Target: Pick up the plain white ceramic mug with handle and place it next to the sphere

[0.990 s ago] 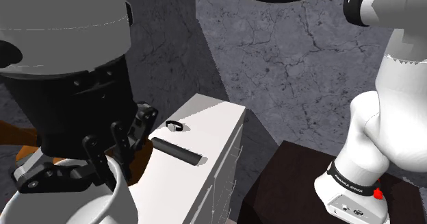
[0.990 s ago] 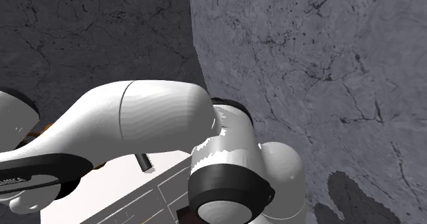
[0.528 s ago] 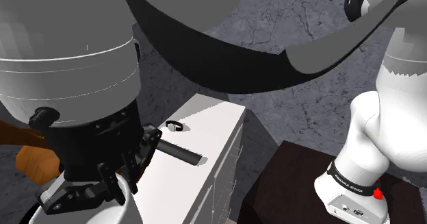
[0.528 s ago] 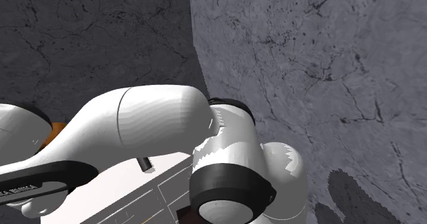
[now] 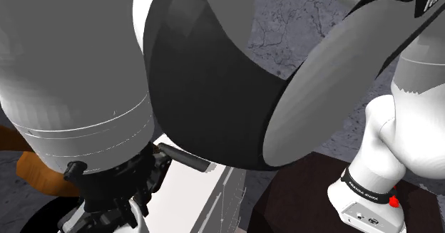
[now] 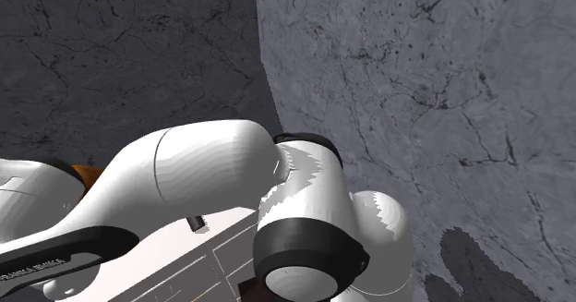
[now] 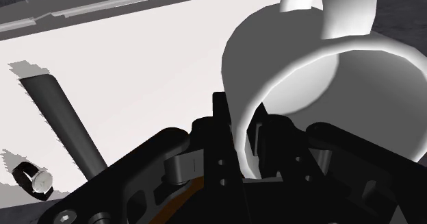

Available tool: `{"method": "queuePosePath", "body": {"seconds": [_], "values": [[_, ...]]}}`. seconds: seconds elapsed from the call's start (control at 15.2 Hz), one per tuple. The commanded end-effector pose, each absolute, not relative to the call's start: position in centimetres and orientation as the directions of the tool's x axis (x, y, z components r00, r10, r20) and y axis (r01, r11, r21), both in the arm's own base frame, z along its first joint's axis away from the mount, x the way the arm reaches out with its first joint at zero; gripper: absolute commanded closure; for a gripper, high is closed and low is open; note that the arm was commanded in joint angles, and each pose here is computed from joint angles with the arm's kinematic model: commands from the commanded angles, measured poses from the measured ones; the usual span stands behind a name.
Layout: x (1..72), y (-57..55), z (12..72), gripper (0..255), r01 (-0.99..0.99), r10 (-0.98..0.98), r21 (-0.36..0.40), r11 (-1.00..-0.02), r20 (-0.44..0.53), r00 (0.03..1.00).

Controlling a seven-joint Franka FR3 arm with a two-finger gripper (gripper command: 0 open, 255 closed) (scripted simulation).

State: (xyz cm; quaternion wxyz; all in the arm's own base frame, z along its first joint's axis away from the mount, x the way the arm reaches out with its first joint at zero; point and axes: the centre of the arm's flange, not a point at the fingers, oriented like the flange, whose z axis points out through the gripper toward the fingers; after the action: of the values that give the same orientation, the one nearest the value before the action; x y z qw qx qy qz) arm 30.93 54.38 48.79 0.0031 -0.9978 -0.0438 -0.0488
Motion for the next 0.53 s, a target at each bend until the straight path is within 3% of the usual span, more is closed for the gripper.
{"method": "queuePosePath", "body": {"seconds": [0.0,0.46], "values": [[30.9,54.3,47.7,255,0.088,0.087,-0.003,-0.996,0.098,0.991],[30.9,54.3,44.0,255,0.088,0.087,-0.003,-0.996,0.098,0.991]]}}
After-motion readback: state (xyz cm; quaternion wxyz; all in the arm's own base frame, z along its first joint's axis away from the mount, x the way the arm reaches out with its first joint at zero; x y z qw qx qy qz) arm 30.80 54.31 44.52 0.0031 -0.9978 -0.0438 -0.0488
